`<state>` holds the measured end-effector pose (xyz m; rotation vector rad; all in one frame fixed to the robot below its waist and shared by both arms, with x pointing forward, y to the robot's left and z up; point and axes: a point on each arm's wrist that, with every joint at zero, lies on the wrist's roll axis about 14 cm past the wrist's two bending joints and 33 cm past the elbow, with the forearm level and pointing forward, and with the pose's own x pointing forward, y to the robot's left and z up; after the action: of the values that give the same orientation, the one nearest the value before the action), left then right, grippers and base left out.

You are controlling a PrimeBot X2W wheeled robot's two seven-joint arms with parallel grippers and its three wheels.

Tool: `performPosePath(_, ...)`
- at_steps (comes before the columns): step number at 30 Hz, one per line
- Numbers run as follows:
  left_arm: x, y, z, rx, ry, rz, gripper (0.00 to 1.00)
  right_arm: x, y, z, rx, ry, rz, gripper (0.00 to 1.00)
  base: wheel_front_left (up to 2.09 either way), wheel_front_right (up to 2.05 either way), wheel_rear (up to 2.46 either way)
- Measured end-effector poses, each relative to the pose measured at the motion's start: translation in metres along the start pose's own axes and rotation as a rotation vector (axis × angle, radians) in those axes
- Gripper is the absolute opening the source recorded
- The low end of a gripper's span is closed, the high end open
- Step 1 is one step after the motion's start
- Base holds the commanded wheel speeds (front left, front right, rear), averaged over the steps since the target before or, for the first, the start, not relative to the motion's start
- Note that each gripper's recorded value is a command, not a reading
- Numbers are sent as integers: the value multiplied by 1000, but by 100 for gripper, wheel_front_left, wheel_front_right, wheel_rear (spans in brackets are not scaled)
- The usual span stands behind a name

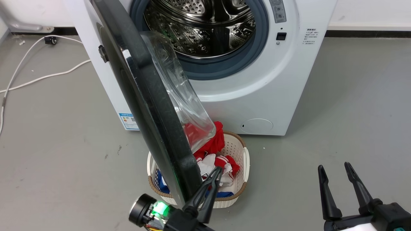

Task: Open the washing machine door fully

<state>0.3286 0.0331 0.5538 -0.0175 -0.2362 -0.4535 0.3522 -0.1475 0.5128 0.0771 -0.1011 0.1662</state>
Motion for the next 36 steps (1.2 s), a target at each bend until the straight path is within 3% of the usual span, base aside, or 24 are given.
performPosePath(18,-28,47,-17,20,73,190,0,11,20,-5,16,12,67,100,0,0,0)
performPosePath(36,-108,146,-11,117,127,605,0,24,53,-16,25,38,179,100,0,0,0)
